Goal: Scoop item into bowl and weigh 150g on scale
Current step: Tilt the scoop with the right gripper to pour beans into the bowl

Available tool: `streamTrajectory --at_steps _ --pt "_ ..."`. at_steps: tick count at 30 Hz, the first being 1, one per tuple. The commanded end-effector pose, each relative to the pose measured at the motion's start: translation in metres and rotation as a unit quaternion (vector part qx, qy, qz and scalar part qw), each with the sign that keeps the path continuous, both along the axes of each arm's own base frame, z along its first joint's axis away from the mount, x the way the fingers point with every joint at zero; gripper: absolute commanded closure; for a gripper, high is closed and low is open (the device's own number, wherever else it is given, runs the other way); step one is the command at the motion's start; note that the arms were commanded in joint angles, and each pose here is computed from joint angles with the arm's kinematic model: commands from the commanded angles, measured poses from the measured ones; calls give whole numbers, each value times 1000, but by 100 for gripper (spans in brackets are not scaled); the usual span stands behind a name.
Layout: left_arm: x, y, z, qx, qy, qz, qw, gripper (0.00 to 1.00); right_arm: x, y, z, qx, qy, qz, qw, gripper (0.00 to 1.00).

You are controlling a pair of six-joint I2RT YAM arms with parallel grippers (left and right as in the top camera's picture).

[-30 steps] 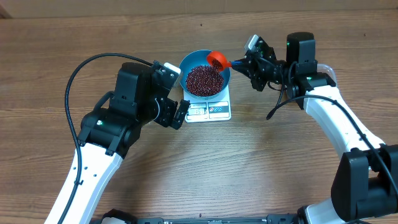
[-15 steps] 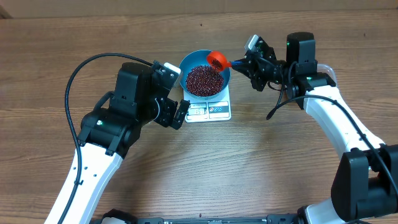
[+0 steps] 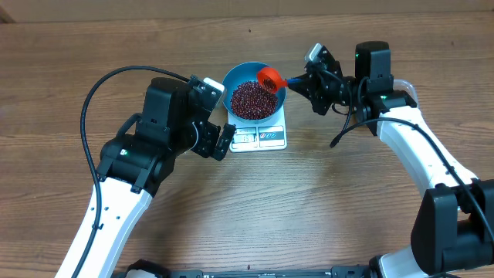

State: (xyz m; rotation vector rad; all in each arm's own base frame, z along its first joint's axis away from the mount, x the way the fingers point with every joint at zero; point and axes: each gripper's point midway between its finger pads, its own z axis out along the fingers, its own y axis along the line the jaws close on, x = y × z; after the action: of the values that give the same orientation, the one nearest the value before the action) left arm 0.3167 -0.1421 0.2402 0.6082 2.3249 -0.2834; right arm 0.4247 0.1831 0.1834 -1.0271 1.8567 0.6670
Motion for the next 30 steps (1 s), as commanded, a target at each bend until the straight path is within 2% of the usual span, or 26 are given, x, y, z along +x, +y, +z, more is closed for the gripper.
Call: streamTrajectory --at_steps 1,12,17,30 --pt "-3 -3 5 -9 -3 -4 1000 0 -2 4 -1 7 10 4 1000 96" --pt "-3 -3 5 -9 -3 -4 1000 0 -4 20 -8 -22 8 -1 1000 96" --pt "-3 -3 5 -9 -3 -4 1000 0 3 23 -18 -56 20 -58 997 96" --pt "-3 -3 5 -9 -3 -4 1000 1 21 15 -17 -107 -30 -106 988 96"
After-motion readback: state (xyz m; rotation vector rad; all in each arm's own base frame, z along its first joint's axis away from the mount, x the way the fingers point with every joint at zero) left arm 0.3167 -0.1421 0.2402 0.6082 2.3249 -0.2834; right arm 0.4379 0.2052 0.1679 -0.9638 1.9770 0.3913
